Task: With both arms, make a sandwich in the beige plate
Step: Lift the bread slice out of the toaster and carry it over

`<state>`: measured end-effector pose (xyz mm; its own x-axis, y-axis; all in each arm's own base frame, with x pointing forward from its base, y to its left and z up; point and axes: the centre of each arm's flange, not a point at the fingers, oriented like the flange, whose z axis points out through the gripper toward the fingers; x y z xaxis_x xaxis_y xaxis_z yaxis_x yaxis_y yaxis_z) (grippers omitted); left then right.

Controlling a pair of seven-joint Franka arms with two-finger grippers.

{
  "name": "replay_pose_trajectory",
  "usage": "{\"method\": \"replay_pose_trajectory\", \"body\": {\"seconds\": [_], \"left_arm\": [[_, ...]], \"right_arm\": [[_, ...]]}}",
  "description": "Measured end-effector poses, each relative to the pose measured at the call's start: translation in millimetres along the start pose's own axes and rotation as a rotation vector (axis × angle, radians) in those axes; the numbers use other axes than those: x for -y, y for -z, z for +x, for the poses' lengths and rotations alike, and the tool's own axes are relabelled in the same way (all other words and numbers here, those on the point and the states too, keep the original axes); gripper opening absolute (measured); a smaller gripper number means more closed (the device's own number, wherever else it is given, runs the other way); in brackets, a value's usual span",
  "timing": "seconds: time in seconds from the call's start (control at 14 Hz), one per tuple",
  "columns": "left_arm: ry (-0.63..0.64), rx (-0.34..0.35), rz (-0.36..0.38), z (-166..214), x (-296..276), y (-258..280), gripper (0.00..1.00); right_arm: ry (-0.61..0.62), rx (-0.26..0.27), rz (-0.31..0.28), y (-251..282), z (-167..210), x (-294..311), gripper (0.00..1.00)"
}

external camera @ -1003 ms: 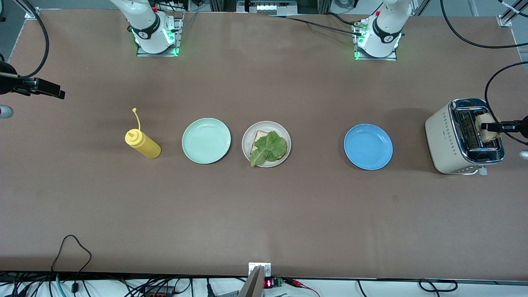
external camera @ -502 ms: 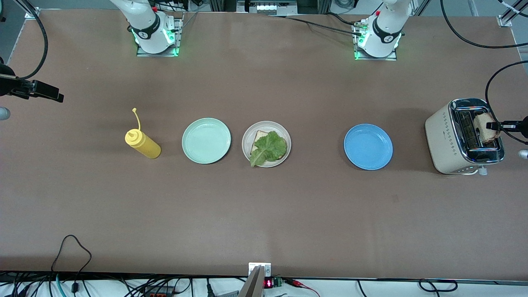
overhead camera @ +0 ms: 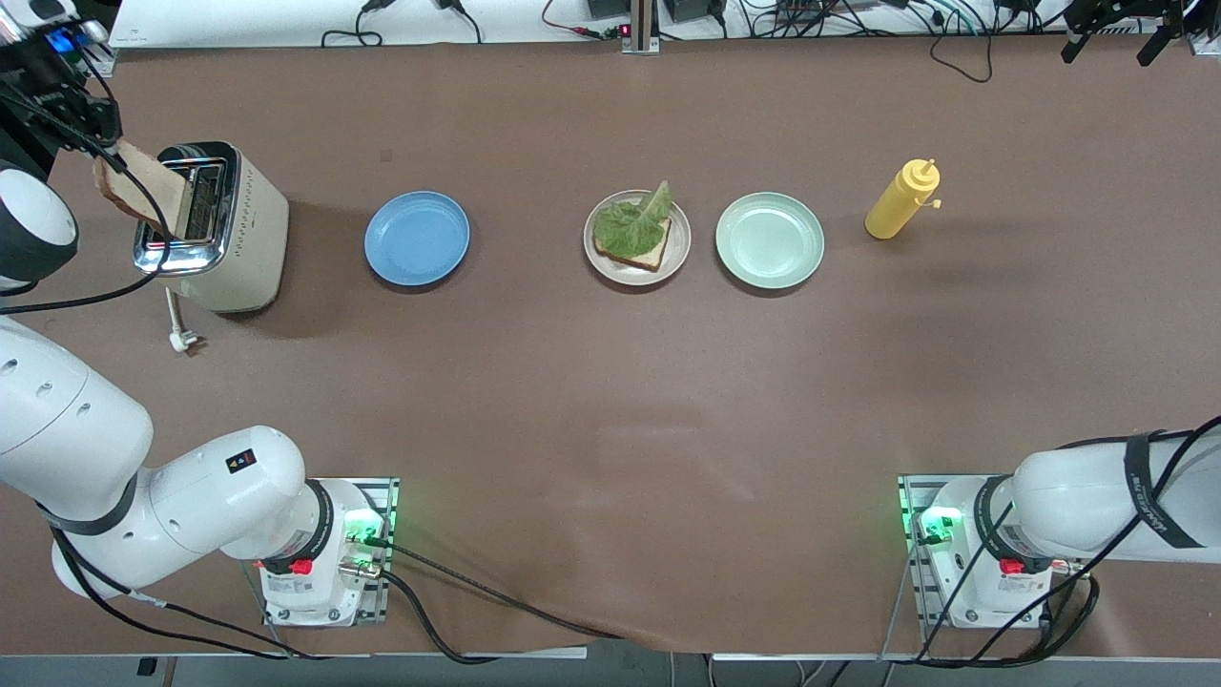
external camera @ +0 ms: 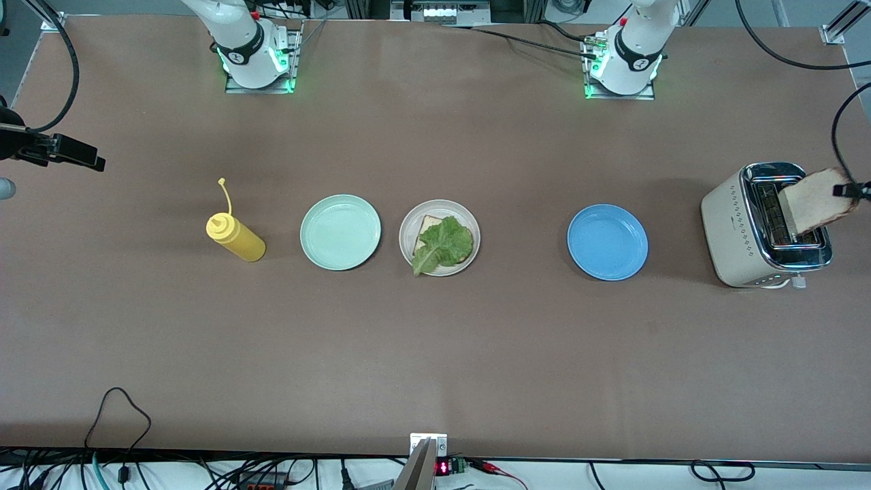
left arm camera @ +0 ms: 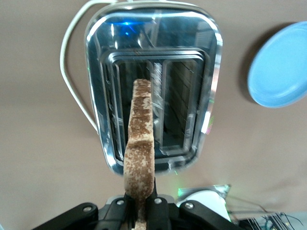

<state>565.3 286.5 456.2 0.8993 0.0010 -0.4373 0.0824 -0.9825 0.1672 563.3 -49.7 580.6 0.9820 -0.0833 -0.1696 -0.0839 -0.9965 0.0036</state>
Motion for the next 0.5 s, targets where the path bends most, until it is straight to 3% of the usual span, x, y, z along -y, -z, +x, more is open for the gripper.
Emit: {"method": "replay_pose_trajectory", "body": {"seconds": [0.29,0.5], "left_arm": [[-0.104,-0.028,0.013,-18.4,-37.3,40.3,0.10],[-0.231,-0.025,0.027,-27.9,-104.4,61.0,0.10]], "right_arm": [[0.000,-0.001,0.000,0.1,0.1,-0.1,1.00],[0.000,-0.003,0.000,0.2,0.3,-0.1,1.00]]}}
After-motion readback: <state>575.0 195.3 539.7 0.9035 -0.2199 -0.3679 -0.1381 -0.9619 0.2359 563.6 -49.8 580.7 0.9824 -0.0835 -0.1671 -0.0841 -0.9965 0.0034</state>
